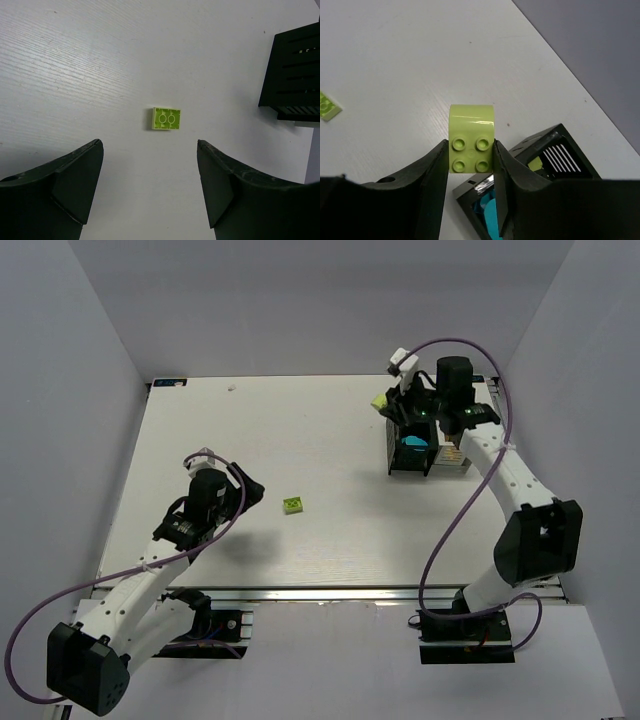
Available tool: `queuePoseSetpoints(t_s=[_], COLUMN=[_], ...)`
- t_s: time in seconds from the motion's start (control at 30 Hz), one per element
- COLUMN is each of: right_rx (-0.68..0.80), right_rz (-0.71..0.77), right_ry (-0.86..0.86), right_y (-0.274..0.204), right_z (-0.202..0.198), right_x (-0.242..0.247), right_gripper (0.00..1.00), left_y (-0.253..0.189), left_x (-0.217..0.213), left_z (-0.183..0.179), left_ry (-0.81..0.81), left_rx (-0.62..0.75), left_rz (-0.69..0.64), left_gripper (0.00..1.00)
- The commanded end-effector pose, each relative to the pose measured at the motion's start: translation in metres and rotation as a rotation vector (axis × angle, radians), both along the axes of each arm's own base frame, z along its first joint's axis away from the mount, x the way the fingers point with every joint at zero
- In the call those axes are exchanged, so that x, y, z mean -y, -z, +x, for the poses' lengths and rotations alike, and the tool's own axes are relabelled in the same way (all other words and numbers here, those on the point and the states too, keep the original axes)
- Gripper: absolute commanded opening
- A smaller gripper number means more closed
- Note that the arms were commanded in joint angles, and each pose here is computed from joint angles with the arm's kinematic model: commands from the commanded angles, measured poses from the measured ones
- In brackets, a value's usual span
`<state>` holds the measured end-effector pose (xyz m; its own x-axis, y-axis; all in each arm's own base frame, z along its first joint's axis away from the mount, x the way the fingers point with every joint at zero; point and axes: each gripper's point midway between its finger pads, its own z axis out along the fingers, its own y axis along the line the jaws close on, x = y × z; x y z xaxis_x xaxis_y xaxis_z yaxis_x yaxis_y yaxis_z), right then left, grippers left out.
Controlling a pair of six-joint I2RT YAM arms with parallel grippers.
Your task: Sort the legos into containers by color
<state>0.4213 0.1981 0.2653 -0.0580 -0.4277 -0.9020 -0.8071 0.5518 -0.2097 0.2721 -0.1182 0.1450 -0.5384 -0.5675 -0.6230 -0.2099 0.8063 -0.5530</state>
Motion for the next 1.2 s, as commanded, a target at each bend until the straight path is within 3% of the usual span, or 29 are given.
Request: queuePoseSetpoints(t_s=[0.0,0.17,0.47,0.67,0.77,1.07,1.17], right_rx=[-0.003,-0.006,-0.049,-0.092,-0.105,-0.105,-0.083], right_rz=[0.046,0.043,-0.014,-0.042,-0.056,-0.077,-0.070], right_ry=[0.081,0.146,0.255,0.295,0.292,0.282,0.263], right_y=[-0.011,-0.011,0.028,0.054,0.063,0.073,0.062], right_z=[0.030,0.063,0.101,0.111,0.112,0.120,0.119], right_x=[0.018,0.039,0.069,0.092,0.096,0.098,0.095], right_gripper=[0.00,0.00,0.00,0.07,0.13,0.61,0.70], left_y=[-0.001,0.003,0.002,0.008,0.009,0.008,0.008], left_x=[0.002,0.003,0.002,0.003,0.004,0.006,0.006], left_z=[0.001,0.000,0.000,-0.002,-0.002,0.000,-0.001], left_ry=[0.001,0.003,-0.001,-0.001,0.001,0.011,0.009], left_rx=[0.013,0.004,-0.004,-0.015,-0.016,-0.023,-0.025], left_rz=[-0.026,-0.034,-0.024,-0.031,-0.037,-0.033,-0.037], left_gripper=[0.85,0.85,0.85,0.85,0.85,0.85,0.85])
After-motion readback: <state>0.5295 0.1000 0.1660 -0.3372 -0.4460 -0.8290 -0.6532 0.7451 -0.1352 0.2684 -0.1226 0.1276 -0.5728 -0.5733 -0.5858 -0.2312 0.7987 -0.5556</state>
